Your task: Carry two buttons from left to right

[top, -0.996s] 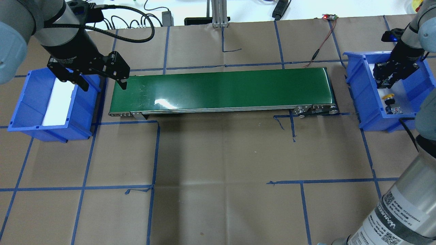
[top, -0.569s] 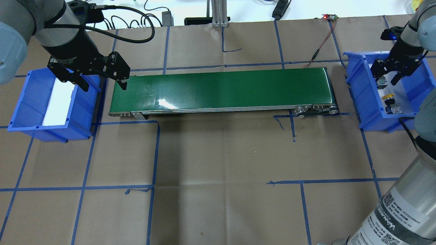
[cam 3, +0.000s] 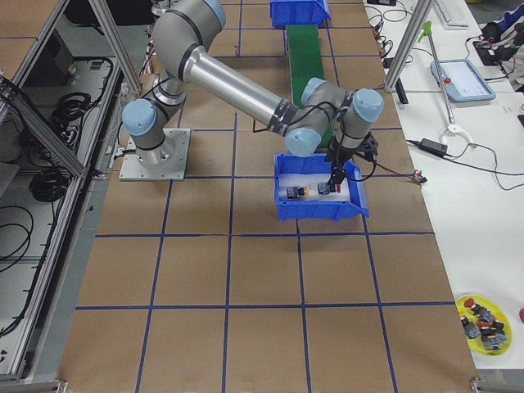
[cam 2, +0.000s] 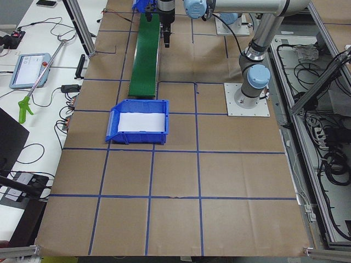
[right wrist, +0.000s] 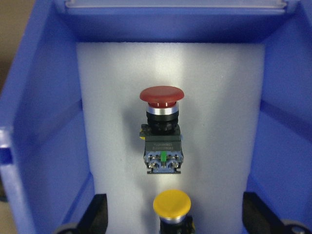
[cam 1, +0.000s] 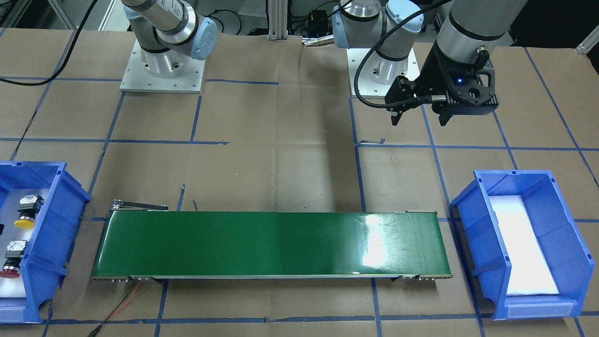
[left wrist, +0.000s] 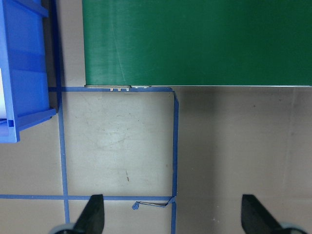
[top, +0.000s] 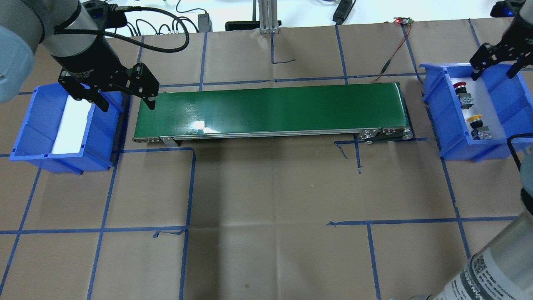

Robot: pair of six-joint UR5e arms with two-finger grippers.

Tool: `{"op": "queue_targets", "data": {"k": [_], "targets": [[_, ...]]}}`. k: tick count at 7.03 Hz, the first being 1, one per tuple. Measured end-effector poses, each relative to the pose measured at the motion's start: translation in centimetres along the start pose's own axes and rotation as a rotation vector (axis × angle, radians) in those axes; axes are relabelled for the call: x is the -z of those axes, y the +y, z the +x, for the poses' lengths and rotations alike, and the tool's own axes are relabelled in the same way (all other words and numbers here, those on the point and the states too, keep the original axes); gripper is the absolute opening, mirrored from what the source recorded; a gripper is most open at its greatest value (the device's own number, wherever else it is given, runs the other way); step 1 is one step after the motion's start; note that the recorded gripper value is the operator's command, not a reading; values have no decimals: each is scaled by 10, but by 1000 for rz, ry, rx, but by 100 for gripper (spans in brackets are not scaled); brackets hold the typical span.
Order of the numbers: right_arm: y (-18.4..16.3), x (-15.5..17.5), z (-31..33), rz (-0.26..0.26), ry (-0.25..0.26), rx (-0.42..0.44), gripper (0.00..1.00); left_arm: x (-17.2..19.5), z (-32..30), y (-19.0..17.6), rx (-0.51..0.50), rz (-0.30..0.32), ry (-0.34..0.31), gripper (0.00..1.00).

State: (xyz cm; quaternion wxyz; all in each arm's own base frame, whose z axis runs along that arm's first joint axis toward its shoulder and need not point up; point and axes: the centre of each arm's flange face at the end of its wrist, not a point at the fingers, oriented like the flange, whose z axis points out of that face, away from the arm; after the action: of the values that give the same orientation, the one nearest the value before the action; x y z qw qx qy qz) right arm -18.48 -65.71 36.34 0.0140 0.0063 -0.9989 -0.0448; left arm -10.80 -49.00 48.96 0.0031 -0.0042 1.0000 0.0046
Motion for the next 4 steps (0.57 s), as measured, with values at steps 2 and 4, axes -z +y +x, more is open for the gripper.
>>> {"op": "queue_targets", "data": {"k": [2,4], "targets": [[35,86,-75,83,14,79,100,0,0,0,0,0,0,100],[65,114,-213,144,-49,222,100,-1,0,-1,1,-1,0,100]]}}
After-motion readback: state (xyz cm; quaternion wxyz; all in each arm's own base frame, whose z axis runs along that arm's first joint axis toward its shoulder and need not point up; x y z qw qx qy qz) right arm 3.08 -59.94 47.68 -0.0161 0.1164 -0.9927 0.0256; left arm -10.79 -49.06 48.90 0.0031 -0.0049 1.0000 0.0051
